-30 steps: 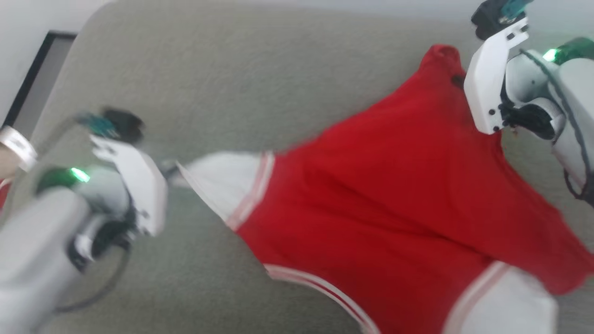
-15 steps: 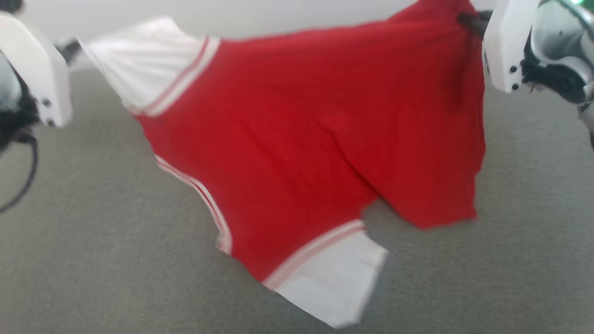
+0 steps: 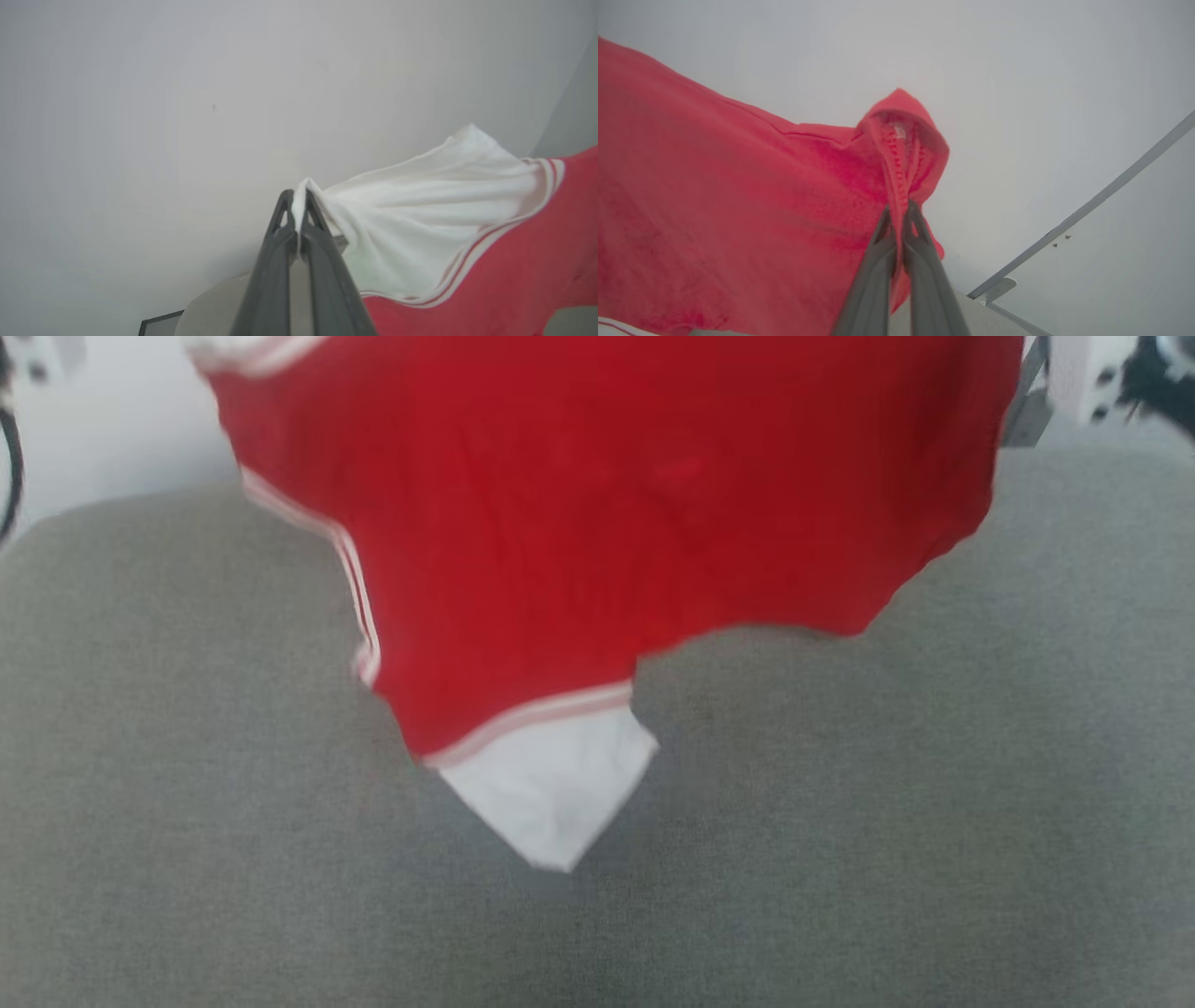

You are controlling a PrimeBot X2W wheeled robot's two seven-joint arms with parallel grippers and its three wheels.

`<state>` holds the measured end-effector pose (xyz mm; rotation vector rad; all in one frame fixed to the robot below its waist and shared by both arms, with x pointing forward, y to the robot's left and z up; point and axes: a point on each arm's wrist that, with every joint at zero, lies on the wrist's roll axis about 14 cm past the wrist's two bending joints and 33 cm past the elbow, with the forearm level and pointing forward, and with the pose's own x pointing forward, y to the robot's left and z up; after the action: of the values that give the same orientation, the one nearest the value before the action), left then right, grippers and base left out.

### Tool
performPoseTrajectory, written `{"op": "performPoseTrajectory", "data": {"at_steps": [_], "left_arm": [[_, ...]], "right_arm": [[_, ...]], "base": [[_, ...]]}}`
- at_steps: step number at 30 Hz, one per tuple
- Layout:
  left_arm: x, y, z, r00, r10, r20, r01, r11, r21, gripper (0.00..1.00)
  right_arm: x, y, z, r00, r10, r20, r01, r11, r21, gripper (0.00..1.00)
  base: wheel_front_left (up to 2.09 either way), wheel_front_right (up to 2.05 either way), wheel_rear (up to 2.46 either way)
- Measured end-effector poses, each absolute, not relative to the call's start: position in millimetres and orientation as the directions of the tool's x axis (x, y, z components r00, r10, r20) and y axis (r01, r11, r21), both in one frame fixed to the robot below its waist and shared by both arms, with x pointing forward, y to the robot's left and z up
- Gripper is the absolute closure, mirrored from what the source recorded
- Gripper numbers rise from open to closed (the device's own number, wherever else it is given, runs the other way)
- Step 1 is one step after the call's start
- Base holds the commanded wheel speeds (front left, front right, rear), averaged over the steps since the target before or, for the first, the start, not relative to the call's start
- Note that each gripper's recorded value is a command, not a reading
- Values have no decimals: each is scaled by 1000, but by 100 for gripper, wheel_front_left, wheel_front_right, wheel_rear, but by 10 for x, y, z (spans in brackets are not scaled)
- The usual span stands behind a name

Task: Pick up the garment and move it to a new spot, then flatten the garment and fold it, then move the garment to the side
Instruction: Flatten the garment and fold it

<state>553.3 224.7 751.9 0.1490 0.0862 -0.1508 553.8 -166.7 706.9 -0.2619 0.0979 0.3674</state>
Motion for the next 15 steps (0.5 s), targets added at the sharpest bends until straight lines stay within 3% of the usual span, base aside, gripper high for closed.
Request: {"op": "performPoseTrajectory", "data": {"at_steps": [8, 15], "left_arm": [[6051, 2196, 7947, 982, -109, 155, 84, 983, 163, 100], [6337, 2100, 8356, 904, -122, 410, 39, 978, 205, 100]], "right_arm": [[6083, -1721, 7124, 958, 286, 17, -272, 927, -259, 100], [6489, -1786, 7198, 954, 242, 178, -184, 939, -290, 100]], "base": [[0, 0, 0], [0, 0, 0]]}}
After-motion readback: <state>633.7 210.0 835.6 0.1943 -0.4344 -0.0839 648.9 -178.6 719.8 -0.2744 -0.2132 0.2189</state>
